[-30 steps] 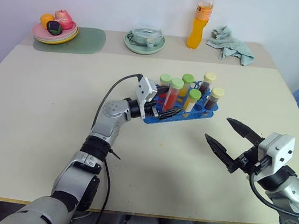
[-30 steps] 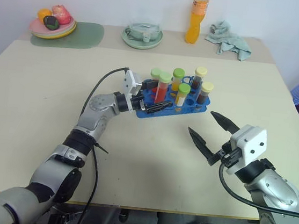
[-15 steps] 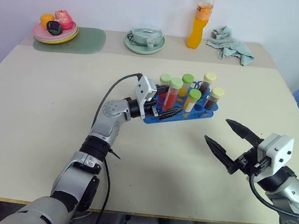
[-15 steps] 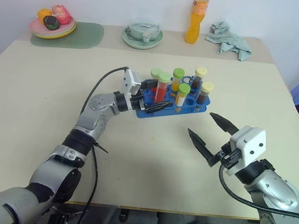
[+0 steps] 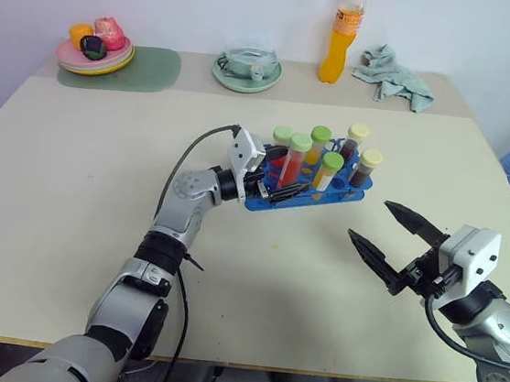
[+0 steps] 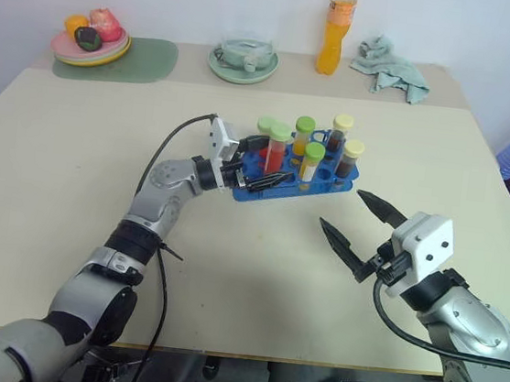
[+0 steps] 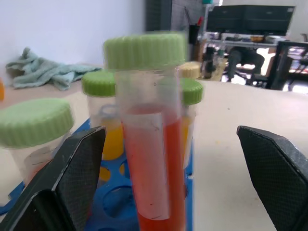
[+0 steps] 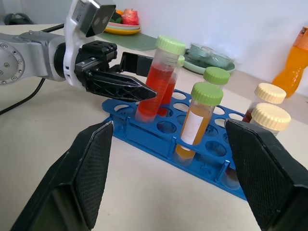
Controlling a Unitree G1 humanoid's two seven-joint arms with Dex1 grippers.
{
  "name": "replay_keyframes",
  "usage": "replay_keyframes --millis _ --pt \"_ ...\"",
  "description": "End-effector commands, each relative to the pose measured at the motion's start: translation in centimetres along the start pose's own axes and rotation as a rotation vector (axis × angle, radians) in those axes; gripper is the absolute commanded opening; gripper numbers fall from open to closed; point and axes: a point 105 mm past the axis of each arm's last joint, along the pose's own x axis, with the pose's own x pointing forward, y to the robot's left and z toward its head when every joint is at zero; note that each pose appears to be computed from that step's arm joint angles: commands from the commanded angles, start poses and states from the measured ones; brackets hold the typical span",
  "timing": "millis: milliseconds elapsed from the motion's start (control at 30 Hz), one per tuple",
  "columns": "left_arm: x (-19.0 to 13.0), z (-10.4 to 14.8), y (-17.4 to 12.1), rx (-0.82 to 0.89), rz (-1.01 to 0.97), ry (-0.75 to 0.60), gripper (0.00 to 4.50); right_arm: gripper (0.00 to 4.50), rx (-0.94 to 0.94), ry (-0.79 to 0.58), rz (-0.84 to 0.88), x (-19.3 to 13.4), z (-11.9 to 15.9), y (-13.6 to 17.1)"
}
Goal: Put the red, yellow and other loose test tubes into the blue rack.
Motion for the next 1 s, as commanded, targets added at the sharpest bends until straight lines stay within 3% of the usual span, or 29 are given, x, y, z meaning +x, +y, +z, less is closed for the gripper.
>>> replay_keyframes --millis 33,433,700,1000 --pt "0.5 1.8 0.6 0.038 0.023 -0.045 4.46 3.76 -0.024 -0.015 0.008 0.0 0.6 0.1" --pt "1.1 2.3 0.7 0.006 0.094 -0.069 4.46 3.76 -0.022 -0.014 0.005 0.0 0.5 0.0" --pt "0.7 2.4 -2.2 0.003 -0.089 -0.076 4.46 3.76 -0.021 -0.017 0.007 0.2 0.6 0.1" --pt "0.3 2.6 -1.4 0.008 -0.047 -0.082 4.46 3.76 -0.019 -0.013 0.007 0.0 0.5 0.1"
